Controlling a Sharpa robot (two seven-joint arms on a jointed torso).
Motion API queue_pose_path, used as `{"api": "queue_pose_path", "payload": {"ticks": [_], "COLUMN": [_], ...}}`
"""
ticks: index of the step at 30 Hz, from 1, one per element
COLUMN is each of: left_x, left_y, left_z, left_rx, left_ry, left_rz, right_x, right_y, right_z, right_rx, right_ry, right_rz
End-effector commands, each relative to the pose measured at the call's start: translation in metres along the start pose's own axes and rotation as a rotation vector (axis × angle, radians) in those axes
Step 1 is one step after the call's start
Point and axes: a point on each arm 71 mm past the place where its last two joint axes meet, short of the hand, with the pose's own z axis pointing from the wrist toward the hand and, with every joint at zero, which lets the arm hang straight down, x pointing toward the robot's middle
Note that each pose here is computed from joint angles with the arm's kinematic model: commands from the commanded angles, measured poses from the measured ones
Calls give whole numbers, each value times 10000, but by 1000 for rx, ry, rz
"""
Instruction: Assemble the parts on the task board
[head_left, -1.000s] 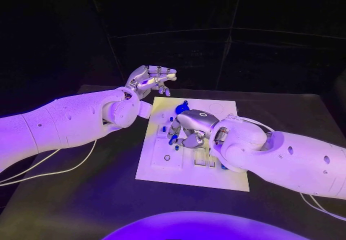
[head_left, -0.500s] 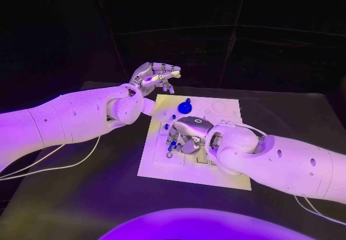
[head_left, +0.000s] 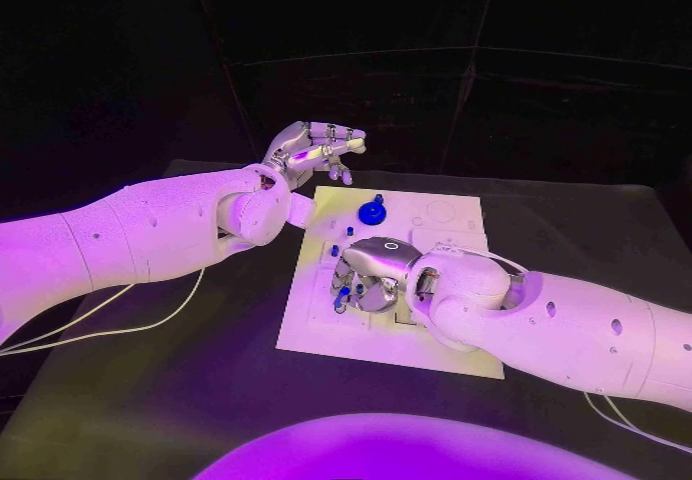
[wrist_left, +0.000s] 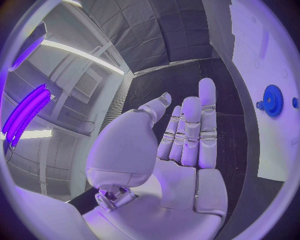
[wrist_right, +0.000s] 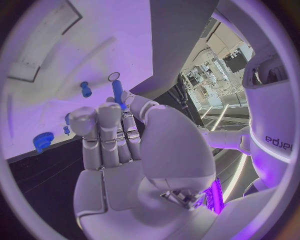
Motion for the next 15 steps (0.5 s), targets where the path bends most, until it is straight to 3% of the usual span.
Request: {"api": "queue_pose_path", "payload": {"ticks": [1,15], "left_x": [14,13], "left_y": [-13,-12], "left_z": [6,6], "left_rx": [8,7], "left_ry": [12,13], "left_rz": [-8,-8], "right_x": [16,51], "right_y": [2,-13], "right_z": [8,31], "right_rx": [-10,4], "right_ry": [21,55], "right_rz": [-23,-40]}}
